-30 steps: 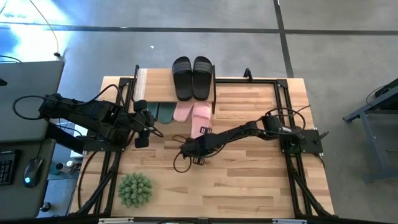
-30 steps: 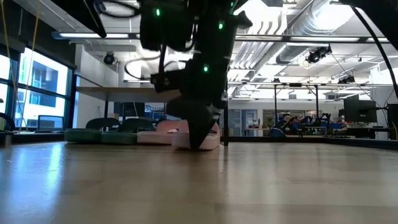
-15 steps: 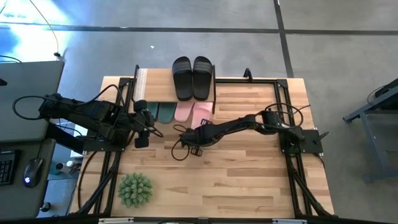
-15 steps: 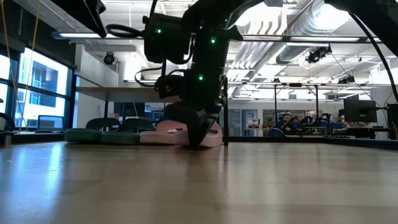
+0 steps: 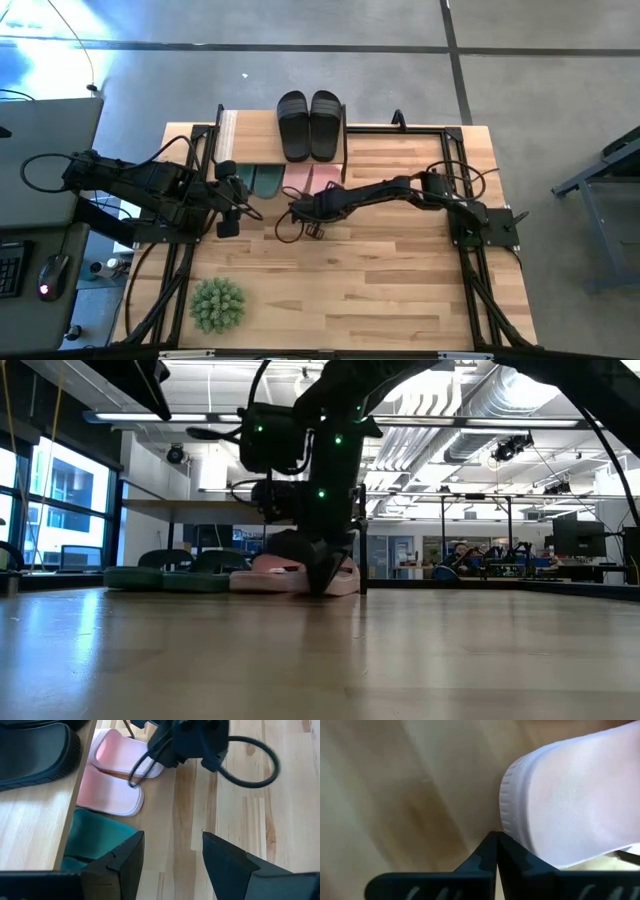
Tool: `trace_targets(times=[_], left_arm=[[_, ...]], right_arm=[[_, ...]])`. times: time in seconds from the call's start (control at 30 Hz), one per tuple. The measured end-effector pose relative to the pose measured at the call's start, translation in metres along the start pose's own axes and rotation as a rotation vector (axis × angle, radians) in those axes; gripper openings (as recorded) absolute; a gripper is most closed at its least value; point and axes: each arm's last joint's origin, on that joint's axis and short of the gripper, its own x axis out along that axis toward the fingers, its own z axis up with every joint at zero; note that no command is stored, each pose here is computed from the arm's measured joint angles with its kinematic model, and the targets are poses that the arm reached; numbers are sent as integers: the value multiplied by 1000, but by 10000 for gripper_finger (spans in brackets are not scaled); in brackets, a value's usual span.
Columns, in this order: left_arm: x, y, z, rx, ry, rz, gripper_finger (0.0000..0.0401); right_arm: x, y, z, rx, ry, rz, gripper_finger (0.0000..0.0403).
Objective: Pick and place slides into the shelf
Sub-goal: Put the pink slide under the shelf, then adjust the left pink slide under the shelf
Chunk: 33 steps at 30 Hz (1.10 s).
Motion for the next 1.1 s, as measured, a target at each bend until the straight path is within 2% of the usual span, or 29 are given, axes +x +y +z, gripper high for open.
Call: trace_targets(times=[0.63, 1.1], left_arm=[[0, 0, 0, 0, 0, 1, 184], [0, 0, 0, 2, -1, 4, 184]], right_arm=[[5, -12, 4, 1, 7, -22, 0], [-4, 10, -5, -56, 0, -6, 0]])
